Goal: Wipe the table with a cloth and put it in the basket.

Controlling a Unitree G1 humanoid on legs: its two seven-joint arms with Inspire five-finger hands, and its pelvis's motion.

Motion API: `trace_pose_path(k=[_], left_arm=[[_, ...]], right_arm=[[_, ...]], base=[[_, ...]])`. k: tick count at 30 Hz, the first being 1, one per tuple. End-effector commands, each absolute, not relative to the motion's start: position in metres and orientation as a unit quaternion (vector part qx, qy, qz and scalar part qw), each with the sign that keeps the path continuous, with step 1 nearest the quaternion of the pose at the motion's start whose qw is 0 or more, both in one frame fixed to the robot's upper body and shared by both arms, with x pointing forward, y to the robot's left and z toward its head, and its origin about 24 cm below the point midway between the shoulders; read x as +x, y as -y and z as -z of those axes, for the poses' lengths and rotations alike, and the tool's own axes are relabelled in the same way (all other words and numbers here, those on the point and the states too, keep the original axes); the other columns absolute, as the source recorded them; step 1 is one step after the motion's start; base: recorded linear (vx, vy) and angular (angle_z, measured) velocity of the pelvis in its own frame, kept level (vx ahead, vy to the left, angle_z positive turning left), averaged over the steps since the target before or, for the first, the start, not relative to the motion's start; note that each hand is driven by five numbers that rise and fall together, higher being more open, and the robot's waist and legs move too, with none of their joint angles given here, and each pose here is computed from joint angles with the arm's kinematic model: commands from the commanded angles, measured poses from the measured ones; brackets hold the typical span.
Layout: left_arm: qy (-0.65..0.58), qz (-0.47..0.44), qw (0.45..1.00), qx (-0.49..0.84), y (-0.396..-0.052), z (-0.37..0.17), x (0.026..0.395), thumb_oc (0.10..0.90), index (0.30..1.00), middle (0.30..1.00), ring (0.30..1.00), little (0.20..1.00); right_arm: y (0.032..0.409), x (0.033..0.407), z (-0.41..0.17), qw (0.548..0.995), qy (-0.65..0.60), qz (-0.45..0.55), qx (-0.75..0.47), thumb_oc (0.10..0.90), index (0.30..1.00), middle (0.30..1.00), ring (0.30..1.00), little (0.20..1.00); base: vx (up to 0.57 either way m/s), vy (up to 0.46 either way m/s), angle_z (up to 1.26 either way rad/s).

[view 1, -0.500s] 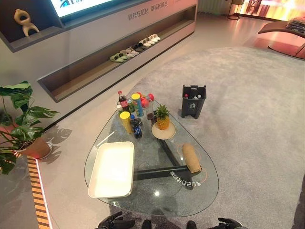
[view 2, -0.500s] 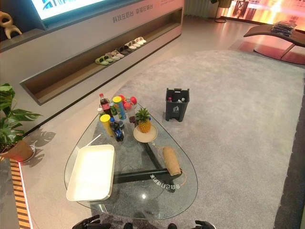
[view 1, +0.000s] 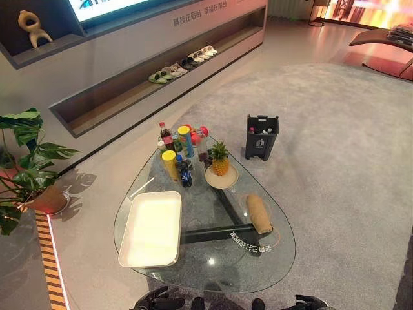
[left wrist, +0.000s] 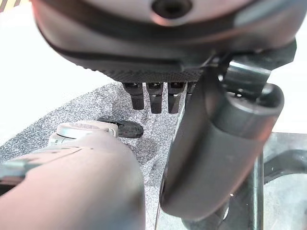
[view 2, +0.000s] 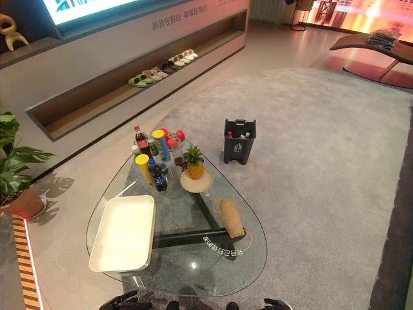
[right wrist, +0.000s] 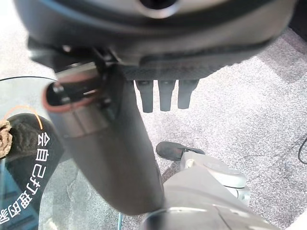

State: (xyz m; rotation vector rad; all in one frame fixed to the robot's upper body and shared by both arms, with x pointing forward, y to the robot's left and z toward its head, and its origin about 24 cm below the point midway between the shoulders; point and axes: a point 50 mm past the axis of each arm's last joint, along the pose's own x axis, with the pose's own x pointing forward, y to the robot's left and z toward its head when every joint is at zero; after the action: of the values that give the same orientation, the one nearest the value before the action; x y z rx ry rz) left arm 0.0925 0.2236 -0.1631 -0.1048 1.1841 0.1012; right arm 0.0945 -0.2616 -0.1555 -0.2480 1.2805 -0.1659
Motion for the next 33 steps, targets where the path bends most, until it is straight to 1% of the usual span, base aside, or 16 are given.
trace_pose_path(k=[1, 20, 25, 28, 29, 33], left_arm=[[-0.533, -0.048, 0.844, -0.032, -0.232, 0.155, 0.119, 0.8, 0.9, 0.9, 0.9, 0.9], [-0.533, -0.052, 0.844, -0.031, -0.233, 0.155, 0.119, 0.8, 0.9, 0.9, 0.9, 0.9], [-0.531, -0.057, 0.845, -0.032, -0.234, 0.155, 0.117, 0.8, 0.9, 0.9, 0.9, 0.9], [-0.516, -0.059, 0.854, -0.038, -0.233, 0.152, 0.129, 0.8, 0.9, 0.9, 0.9, 0.9], [-0.499, -0.06, 0.864, -0.042, -0.233, 0.148, 0.14, 0.8, 0.9, 0.9, 0.9, 0.9], [-0.466, -0.066, 0.881, -0.051, -0.232, 0.14, 0.159, 0.8, 0.9, 0.9, 0.9, 0.9]], right_arm=[[0.264, 0.101, 0.153, 0.793, -0.592, 0.08, -0.116, 0.8, 0.9, 0.9, 0.9, 0.9], [0.265, 0.1, 0.153, 0.793, -0.592, 0.081, -0.117, 0.8, 0.9, 0.9, 0.9, 0.9], [0.271, 0.099, 0.152, 0.79, -0.596, 0.083, -0.119, 0.8, 0.9, 0.9, 0.9, 0.9], [0.274, 0.11, 0.148, 0.796, -0.586, 0.087, -0.123, 0.8, 0.9, 0.9, 0.9, 0.9], [0.275, 0.119, 0.145, 0.802, -0.577, 0.092, -0.125, 0.8, 0.9, 0.9, 0.9, 0.9], [0.275, 0.131, 0.141, 0.812, -0.561, 0.101, -0.129, 0.8, 0.9, 0.9, 0.9, 0.9]], base=[[0.0, 0.0, 0.0], [0.0, 0.0, 0.0], [0.01, 0.011, 0.0], [-0.12, 0.026, -0.03], [-0.16, 0.008, -0.05], [-0.11, 0.006, -0.03]])
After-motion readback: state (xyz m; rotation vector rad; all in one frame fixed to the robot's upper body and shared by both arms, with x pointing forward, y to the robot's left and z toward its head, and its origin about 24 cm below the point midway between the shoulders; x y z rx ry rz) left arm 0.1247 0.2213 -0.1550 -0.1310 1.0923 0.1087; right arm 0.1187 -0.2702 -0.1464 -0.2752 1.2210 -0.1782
